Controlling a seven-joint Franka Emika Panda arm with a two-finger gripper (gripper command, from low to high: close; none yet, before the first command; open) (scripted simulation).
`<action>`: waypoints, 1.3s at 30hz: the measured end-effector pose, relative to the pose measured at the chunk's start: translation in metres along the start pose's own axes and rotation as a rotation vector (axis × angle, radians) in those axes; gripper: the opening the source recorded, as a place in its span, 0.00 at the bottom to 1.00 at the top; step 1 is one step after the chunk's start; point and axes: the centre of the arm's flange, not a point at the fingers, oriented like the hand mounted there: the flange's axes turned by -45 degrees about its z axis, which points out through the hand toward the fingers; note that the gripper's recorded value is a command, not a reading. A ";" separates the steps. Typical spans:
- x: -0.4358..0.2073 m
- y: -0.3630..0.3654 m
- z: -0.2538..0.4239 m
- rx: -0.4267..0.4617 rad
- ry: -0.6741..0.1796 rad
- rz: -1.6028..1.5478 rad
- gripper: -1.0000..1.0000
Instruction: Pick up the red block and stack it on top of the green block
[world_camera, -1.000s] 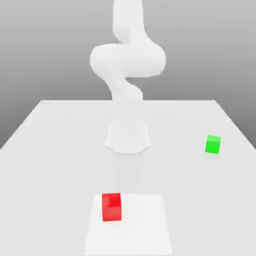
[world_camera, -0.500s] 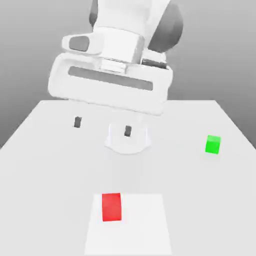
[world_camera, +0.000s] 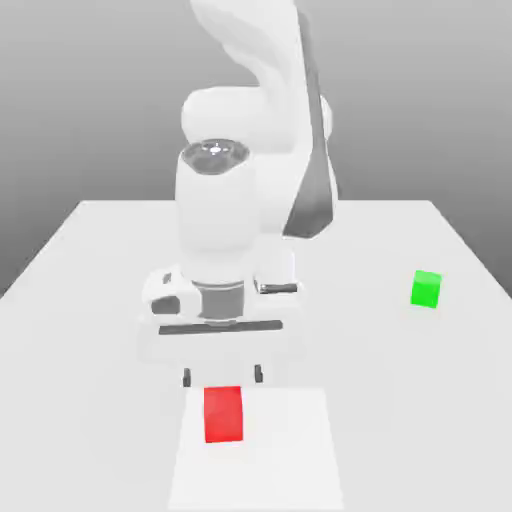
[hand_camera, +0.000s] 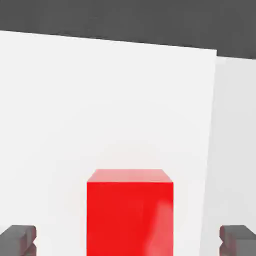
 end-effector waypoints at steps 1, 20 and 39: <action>0.001 0.000 0.004 0.000 0.001 0.001 0.50; -0.002 0.000 0.036 0.000 -0.003 0.000 0.00; -0.037 -0.158 0.017 0.075 -0.164 -0.768 0.00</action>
